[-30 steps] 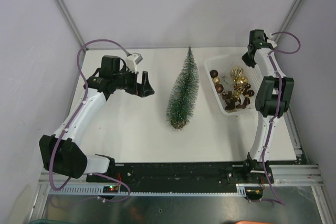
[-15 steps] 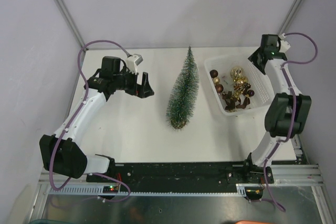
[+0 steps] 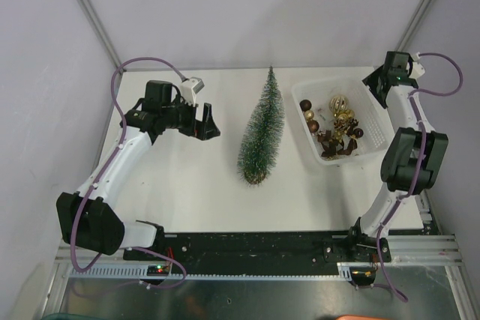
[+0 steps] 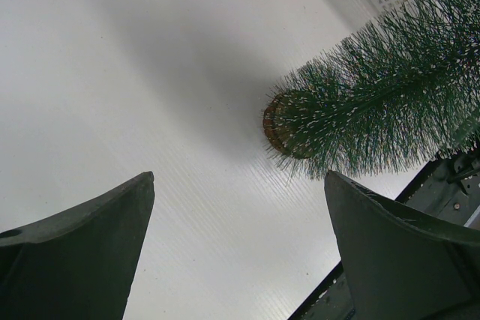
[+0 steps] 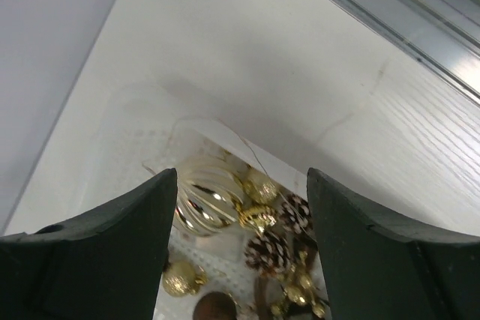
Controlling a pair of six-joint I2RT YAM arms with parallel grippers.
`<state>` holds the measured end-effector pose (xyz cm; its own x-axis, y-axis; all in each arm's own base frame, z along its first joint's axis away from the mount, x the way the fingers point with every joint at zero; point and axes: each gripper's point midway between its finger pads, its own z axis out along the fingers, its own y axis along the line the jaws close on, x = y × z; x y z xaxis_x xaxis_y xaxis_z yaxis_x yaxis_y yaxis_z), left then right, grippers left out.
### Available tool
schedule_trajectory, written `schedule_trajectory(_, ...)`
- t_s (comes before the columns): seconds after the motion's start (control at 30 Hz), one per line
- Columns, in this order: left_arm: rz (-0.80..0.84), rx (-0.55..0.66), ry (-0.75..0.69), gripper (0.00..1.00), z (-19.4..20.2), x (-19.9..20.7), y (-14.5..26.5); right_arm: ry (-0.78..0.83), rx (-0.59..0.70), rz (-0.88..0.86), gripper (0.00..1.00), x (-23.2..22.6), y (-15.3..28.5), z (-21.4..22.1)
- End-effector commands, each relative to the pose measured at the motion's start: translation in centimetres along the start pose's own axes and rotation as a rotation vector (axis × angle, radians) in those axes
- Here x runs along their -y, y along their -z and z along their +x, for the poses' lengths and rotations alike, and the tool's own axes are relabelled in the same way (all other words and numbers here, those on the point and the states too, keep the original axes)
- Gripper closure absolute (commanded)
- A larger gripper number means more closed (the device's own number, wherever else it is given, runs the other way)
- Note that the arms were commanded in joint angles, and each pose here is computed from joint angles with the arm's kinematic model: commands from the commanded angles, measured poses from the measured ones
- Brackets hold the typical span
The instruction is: Decorate the small christmas tree
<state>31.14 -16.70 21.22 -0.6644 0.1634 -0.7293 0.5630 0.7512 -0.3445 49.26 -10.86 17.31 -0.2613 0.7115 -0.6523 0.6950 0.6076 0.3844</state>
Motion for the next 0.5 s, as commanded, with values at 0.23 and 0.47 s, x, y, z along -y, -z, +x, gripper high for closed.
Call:
schedule_trajectory(0.23,-0.009,0.031,-0.045,0.0,-0.7,-0.1,0.5,-0.007,-0.003,-0.033,0.28,-2.2,-3.3,-1.8)
schedule_trajectory(0.47,-0.01,0.027,-0.045,0.0,-0.5,-0.2,0.4,0.022,-0.007,-0.027,0.31,-1.7,-4.6,-1.5)
